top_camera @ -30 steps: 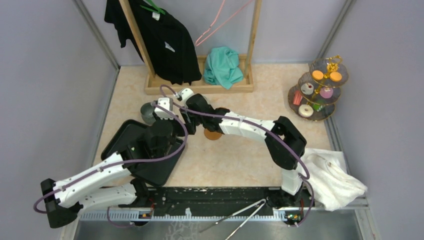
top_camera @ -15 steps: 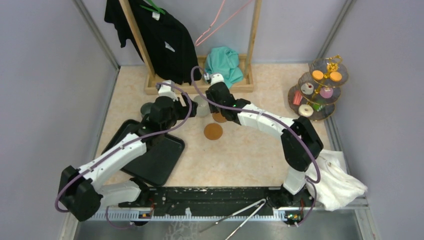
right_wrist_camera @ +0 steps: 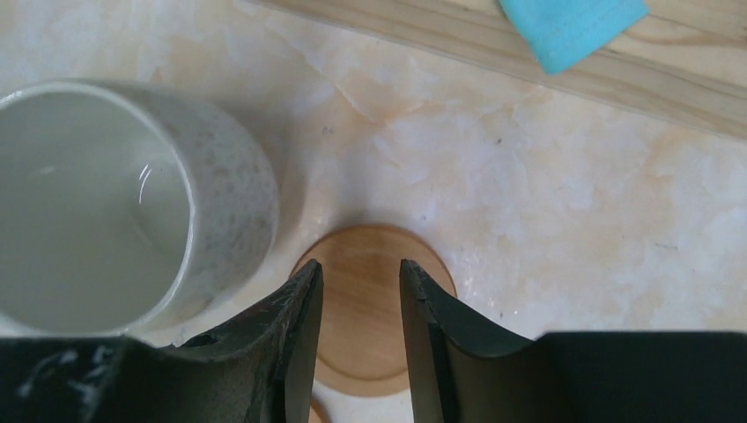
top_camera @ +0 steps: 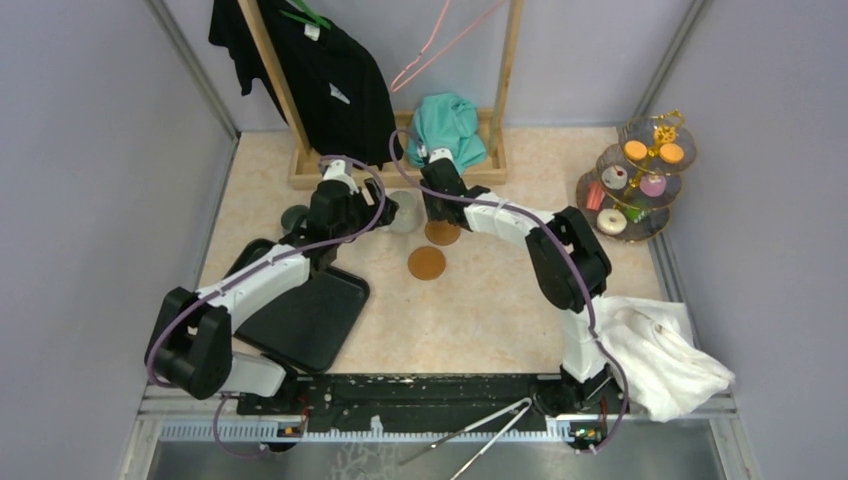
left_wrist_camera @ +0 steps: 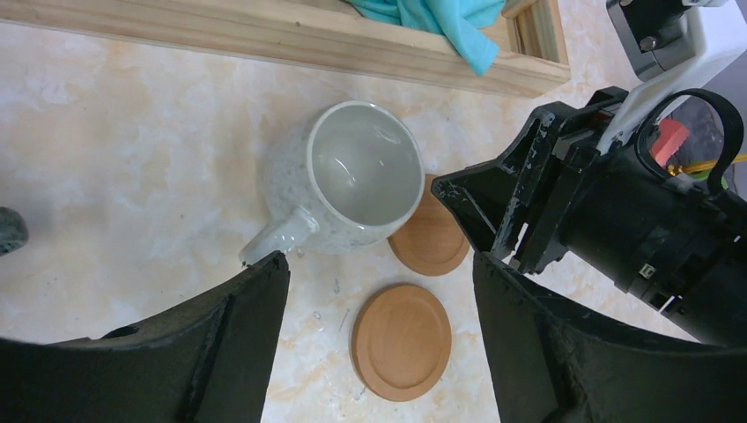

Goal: Serve the afternoon tea
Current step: Adjust the coaster at the center of the board.

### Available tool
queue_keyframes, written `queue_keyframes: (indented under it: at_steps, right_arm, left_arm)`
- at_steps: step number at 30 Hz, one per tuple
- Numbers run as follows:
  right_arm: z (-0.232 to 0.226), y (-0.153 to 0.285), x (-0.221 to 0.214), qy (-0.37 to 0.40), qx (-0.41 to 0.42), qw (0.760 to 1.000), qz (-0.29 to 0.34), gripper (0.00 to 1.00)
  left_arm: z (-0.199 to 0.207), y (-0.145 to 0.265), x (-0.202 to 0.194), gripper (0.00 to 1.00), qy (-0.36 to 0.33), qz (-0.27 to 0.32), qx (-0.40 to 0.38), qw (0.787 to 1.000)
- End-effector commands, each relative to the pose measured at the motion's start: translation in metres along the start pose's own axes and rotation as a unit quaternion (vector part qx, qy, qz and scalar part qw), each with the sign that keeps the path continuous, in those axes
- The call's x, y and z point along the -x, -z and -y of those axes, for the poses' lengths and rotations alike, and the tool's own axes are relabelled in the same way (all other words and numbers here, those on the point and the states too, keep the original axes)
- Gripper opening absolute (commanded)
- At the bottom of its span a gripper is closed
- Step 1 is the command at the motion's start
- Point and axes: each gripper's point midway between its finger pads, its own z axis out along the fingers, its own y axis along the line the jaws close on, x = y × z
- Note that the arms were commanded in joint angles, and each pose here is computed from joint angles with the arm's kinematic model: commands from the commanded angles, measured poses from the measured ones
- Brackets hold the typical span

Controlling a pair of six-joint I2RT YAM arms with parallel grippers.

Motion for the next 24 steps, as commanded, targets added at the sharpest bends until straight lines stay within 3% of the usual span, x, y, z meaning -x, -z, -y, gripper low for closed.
queue_keyframes:
  at_steps: [1, 10, 24]
  right_arm:
    - [-0.005, -0.007, 0.041, -0.019, 0.018, 0.999, 0.037, 0.37]
    - [-0.003, -0.038, 0.038, -0.017, 0.025, 0.999, 0.018, 0.37]
    - [-0.004, -0.052, 0.006, -0.01, 0.034, 0.999, -0.027, 0.37]
  left_arm:
    - [0.0, -0.009, 0.011, 0.81, 0.015, 0.023, -0.024, 0.999]
    - [-0.013, -0.029, -0.002, 0.81, -0.005, 0.017, -0.019, 1.0]
    - [-0.027, -0.03, -0.026, 0.78, -0.018, 0.021, -0.03, 0.999]
